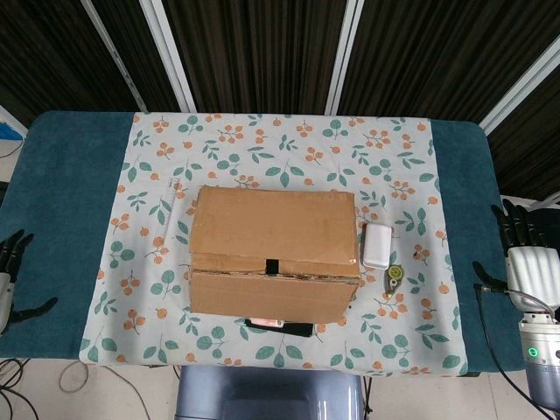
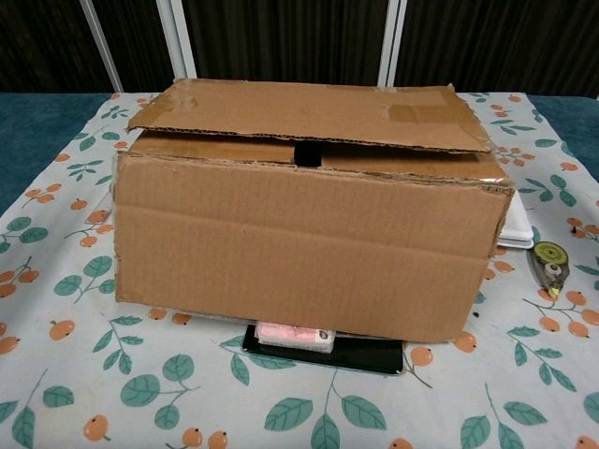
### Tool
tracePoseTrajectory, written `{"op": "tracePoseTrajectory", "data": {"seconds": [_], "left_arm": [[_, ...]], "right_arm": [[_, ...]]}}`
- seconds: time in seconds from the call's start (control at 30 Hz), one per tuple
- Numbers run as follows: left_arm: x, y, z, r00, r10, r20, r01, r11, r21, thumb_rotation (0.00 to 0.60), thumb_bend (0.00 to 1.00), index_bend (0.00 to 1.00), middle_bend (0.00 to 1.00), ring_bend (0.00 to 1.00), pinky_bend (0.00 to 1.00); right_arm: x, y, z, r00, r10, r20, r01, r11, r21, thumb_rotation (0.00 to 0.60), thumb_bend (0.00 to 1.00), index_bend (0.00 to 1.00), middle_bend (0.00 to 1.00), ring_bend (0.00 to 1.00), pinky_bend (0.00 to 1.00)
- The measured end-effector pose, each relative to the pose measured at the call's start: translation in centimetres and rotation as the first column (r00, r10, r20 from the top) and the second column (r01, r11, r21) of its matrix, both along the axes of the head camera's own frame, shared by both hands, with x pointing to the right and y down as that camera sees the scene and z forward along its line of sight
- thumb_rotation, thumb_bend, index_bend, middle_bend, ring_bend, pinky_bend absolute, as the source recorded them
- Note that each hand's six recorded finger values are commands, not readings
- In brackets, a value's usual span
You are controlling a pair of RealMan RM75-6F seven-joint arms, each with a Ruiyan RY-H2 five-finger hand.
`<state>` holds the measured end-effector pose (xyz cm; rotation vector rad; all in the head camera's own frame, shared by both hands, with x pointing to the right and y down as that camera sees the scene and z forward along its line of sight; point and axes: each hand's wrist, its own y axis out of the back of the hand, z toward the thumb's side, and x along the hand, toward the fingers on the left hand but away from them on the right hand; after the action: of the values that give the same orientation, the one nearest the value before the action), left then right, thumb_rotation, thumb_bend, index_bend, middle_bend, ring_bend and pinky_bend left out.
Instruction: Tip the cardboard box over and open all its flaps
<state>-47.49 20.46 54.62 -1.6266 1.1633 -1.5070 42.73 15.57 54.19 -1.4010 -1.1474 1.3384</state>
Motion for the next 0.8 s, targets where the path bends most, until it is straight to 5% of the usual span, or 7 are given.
{"op": "tracePoseTrajectory", "data": {"seconds": [0.5, 0.8], "left_arm": [[13.9, -10.9, -1.0, 0.972, 0.231, -0.043, -0.23, 0.973, 0.023, 0.6, 0.05, 0.0, 0.0, 0.0, 0.0], [21.2, -13.2, 0.5, 0.934, 0.351, -0.07, -0.353, 0.935, -0.033, 0.6, 0.05, 0.0, 0.0, 0.0, 0.0]], "right_arm": [[1.3, 0.1, 0.9, 0.995, 0.058, 0.075, -0.058, 0.998, -0.012, 0.6, 0.33, 0.0, 0.0, 0.01, 0.23], [1.6, 0.0, 0.9, 0.992, 0.083, 0.096, -0.082, 0.997, -0.014, 0.6, 0.34, 0.0, 0.0, 0.01, 0.23]]}}
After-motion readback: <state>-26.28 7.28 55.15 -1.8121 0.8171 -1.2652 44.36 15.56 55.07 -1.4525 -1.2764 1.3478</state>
